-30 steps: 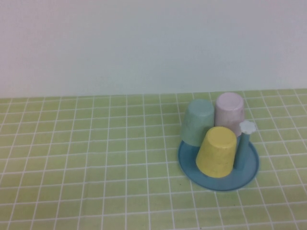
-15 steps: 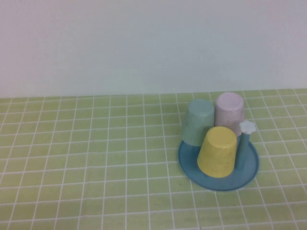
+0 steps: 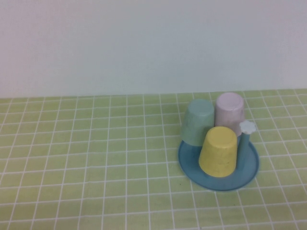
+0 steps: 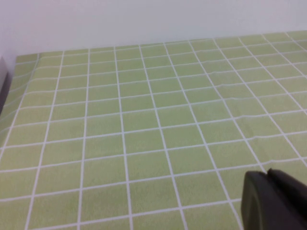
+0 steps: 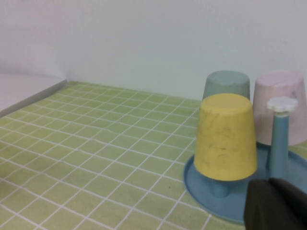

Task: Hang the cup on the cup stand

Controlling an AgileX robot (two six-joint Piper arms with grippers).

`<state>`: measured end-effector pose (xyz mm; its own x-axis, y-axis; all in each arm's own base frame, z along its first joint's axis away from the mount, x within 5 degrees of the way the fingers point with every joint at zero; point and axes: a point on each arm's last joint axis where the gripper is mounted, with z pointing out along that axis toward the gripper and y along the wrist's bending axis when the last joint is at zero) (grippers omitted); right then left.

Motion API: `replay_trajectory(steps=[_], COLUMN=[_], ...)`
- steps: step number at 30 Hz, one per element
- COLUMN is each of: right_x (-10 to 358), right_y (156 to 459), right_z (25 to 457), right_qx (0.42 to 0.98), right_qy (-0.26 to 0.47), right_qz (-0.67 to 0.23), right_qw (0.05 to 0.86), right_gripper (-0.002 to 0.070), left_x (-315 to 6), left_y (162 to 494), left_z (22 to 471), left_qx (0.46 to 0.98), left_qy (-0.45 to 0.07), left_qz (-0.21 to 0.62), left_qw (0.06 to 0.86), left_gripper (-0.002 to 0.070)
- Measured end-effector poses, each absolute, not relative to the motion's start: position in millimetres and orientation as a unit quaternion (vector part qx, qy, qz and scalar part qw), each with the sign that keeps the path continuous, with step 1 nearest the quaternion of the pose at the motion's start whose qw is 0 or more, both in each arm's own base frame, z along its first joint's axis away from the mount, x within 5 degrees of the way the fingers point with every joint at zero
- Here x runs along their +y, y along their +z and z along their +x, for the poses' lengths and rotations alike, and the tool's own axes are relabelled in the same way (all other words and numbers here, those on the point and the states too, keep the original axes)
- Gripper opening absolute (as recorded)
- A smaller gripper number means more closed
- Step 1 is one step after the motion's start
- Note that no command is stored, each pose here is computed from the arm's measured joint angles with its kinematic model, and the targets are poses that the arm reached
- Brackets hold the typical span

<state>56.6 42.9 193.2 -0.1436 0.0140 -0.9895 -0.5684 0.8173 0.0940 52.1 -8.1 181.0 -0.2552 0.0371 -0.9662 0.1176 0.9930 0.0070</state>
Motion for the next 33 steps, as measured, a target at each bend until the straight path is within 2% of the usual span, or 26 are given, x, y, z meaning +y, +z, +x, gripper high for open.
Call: replay_trajectory(steps=[33], right_x=[42.9], right_y=[193.3], right_z=[56.5], right_qx=[0.718], right_qy=[0.230], right_qz=[-0.197], right_qw=[0.627], right_gripper=[-0.0001], left_x=[-8.0], left_y=[181.0], left_z=[52.1], left_qx=[0.792], left_qy=[-0.033], left_qz=[0.047], left_qw=[0.608], left_gripper=[-0.0002])
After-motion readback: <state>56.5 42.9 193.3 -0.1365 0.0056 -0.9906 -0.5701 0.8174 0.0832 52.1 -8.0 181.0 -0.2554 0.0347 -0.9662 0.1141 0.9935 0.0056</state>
